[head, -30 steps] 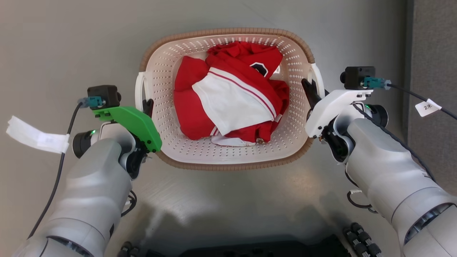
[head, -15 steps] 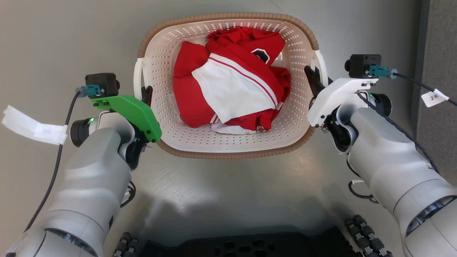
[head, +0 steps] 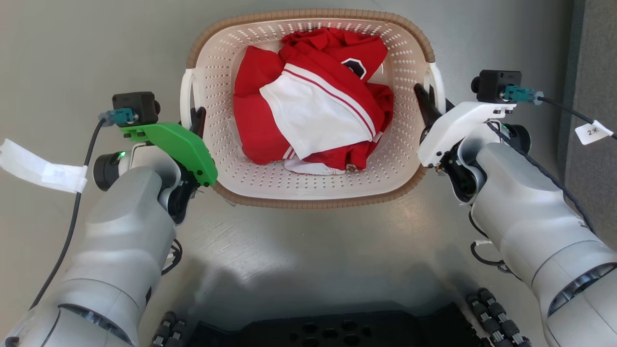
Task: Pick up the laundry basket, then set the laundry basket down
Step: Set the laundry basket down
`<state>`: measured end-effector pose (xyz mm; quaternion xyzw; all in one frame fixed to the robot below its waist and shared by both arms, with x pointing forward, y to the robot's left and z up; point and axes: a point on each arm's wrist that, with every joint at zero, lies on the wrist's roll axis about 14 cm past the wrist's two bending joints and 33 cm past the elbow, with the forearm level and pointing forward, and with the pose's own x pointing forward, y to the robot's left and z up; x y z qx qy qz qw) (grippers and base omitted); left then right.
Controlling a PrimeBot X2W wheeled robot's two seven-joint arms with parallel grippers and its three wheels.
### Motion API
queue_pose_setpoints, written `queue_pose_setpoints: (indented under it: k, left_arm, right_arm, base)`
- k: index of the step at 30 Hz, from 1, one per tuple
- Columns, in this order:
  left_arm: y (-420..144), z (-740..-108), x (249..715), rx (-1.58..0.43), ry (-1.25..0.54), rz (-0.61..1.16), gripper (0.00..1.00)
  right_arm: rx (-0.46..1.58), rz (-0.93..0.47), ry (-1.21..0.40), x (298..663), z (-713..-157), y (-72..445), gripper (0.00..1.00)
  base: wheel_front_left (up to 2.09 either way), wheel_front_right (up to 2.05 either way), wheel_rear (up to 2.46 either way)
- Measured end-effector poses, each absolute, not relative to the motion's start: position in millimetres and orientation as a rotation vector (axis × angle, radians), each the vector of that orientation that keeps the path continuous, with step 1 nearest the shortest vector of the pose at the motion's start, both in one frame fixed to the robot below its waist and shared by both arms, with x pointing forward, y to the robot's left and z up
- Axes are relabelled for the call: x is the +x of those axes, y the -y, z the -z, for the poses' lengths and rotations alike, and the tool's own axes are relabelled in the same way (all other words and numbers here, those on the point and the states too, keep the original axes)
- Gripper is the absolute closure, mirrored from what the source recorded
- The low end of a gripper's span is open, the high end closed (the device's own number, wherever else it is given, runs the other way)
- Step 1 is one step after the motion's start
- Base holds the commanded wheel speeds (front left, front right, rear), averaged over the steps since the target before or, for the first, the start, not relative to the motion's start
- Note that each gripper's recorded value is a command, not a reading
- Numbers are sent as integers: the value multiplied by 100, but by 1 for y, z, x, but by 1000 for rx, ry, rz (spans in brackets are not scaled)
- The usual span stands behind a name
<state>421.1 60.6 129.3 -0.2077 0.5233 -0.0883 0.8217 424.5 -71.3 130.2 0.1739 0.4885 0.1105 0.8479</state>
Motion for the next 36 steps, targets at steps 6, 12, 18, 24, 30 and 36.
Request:
queue_pose_setpoints:
  k: [6, 12, 18, 24, 30, 36]
  left_arm:
    - [-64, -127, 419, -430, -1129, 180, 0]
    - [-66, -129, 419, -427, -1132, 175, 0]
    - [-66, -135, 422, -423, -1119, 180, 0]
    - [-66, -147, 426, -419, -1087, 183, 0]
    - [-68, -168, 419, -414, -1046, 178, 0]
    - [-69, -195, 429, -439, -976, 161, 0]
  right_arm:
    - [372, -214, -1034, 424, -129, 76, 0]
    - [365, -203, -1033, 424, -131, 80, 0]
    - [359, -207, -1019, 428, -137, 80, 0]
    - [355, -209, -991, 433, -149, 80, 0]
    - [372, -169, -947, 435, -174, 88, 0]
    - [379, -152, -893, 438, -201, 94, 0]
  base:
    - [0, 0, 0]
    - [0, 0, 0]
    - [0, 0, 0]
    - [0, 0, 0]
    - [0, 0, 0]
    - [0, 0, 0]
